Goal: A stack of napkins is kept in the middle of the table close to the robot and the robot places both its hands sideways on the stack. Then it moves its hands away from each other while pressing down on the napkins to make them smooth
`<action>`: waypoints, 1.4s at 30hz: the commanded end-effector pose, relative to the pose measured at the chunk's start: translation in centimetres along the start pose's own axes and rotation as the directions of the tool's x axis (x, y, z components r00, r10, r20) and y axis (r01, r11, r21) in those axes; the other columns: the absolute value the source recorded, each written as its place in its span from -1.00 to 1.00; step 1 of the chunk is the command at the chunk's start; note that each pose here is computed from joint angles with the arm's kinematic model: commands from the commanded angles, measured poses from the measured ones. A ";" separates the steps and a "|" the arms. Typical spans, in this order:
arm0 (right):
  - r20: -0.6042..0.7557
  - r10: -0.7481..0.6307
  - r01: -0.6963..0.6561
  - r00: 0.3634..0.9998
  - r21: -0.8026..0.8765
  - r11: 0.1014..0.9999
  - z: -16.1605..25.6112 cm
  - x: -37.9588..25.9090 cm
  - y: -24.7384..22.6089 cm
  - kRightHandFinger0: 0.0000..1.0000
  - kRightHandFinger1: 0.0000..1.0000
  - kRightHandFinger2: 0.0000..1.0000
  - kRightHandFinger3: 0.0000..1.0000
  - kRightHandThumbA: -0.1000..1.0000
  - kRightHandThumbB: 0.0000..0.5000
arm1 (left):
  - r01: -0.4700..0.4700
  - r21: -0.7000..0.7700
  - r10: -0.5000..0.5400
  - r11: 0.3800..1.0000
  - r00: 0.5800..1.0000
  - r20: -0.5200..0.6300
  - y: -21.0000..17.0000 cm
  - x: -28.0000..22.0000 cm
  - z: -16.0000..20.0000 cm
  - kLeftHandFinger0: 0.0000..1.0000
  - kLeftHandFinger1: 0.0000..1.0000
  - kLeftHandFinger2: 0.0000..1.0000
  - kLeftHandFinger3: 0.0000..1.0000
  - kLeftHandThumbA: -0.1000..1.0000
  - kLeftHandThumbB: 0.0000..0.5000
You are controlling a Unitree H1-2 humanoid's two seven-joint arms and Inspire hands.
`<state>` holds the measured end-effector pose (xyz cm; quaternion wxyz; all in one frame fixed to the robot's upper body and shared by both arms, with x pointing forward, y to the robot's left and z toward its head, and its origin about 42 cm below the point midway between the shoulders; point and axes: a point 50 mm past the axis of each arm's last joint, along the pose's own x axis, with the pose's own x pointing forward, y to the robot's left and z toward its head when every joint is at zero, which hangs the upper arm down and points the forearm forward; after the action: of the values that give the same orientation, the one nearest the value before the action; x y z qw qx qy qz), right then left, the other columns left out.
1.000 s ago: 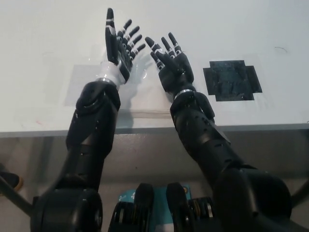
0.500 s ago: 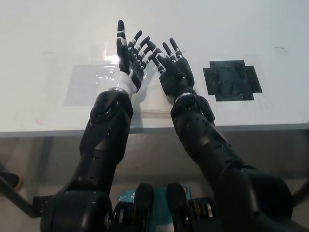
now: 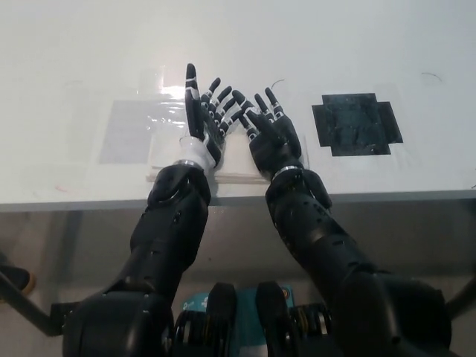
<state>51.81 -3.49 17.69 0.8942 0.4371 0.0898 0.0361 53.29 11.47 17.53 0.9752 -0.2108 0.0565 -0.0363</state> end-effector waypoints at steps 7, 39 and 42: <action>-0.061 0.000 -0.002 0.998 -0.039 0.999 -2.3 -0.8 -0.2 1.00 1.00 1.00 1.00 1.00 -0.02 | -0.049 0.058 0.049 0.997 0.999 -0.005 1.7 -0.4 -1.0 1.00 1.00 1.00 1.00 1.00 0.01; 0.142 -0.009 0.027 0.990 -0.123 0.992 7.8 0.6 -6.3 1.00 1.00 1.00 1.00 1.00 -0.12 | -0.125 0.028 0.120 0.992 0.984 0.129 10.9 -1.3 4.6 1.00 1.00 1.00 1.00 1.00 0.06; 0.152 -0.024 0.045 0.988 -0.139 0.989 8.5 0.5 -7.0 1.00 1.00 1.00 1.00 1.00 -0.09 | -0.129 0.025 0.124 0.991 0.981 0.152 11.8 -1.6 4.9 1.00 1.00 1.00 1.00 1.00 0.05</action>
<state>53.16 -12.66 16.07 0.9215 0.3844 0.0546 0.0032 52.94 21.90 16.92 0.9820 -0.1870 0.0036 0.0262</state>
